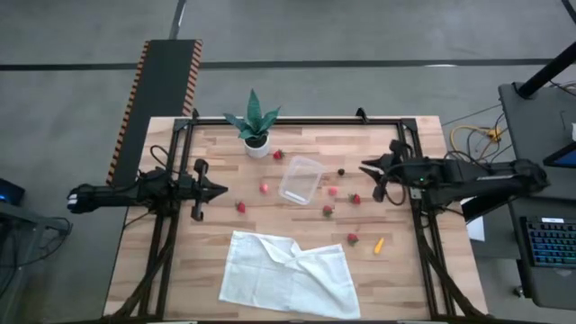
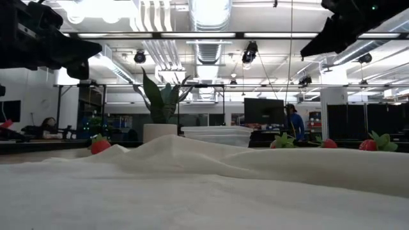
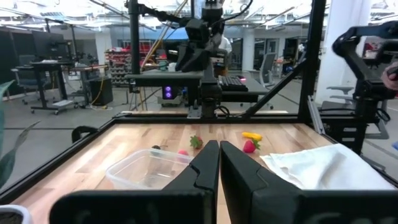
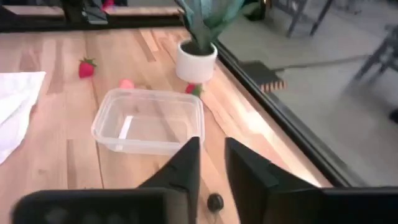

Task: Pick and placing Produce into tupperware
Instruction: Put the black cherry into the transparent bin, then put the red strawberry into the transparent bin

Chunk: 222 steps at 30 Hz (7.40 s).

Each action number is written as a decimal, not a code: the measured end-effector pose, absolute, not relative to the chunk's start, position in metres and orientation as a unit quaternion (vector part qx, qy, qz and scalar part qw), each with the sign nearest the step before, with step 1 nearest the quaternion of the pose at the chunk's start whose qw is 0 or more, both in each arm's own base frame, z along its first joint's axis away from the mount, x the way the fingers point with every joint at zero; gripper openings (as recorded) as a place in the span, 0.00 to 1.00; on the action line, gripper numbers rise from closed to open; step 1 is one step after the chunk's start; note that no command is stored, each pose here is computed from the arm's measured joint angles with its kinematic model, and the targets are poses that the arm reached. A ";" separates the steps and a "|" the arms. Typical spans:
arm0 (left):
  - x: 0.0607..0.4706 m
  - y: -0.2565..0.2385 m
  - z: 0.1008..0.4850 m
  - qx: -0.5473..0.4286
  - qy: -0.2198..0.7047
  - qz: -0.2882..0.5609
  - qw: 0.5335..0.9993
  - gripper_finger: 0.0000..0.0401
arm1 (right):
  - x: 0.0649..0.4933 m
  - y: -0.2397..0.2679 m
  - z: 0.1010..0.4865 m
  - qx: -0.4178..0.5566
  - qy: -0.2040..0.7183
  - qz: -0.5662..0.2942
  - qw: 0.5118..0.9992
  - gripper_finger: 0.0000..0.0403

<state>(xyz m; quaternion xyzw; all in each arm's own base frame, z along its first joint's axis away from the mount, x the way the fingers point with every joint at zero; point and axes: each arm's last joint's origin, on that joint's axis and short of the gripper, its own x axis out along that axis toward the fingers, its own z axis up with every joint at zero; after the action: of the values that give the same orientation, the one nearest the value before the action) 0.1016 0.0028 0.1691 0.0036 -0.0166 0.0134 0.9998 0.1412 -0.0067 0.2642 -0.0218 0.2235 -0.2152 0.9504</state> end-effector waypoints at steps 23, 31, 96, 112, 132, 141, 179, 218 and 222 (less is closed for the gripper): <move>0.102 0.003 0.169 0.004 -0.016 0.020 1.000 0.00 | 0.200 -0.045 0.188 0.022 0.459 -0.319 0.829 0.47; 0.102 0.003 0.169 0.004 -0.016 0.020 1.000 0.00 | 0.211 -0.054 0.168 0.065 0.495 -0.286 0.818 0.47; 0.102 0.003 0.169 0.004 -0.013 0.020 1.000 0.00 | 0.224 -0.078 0.130 0.052 0.548 -0.274 0.788 0.03; 0.102 0.003 0.169 0.004 -0.013 0.020 1.000 0.00 | 0.224 -0.078 0.132 0.051 0.544 -0.274 0.791 0.02; 0.102 0.003 0.169 0.004 -0.014 0.020 1.000 0.00 | 0.215 -0.072 0.186 0.084 0.419 -0.248 0.869 0.02; 0.102 0.003 0.169 0.004 -0.014 0.020 1.000 0.00 | 0.241 -0.062 0.225 0.062 0.362 -0.193 0.910 0.02; 0.102 0.003 0.168 0.002 -0.011 0.019 1.000 0.00 | 0.361 -0.090 0.171 0.012 0.517 -0.121 0.848 0.02; 0.102 0.003 0.168 0.002 -0.009 0.019 1.000 0.00 | 0.360 -0.089 0.189 0.039 0.501 -0.107 0.858 0.23; 0.102 0.003 0.168 0.002 -0.009 0.019 1.000 0.00 | 0.348 -0.086 0.218 0.035 0.473 -0.109 0.874 0.24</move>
<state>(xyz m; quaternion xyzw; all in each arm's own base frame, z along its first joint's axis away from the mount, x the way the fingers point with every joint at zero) 0.1025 0.0032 0.1678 0.0021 -0.0090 0.0195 0.9998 0.3479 -0.0863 0.2178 0.0352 0.4730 -0.1092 0.8736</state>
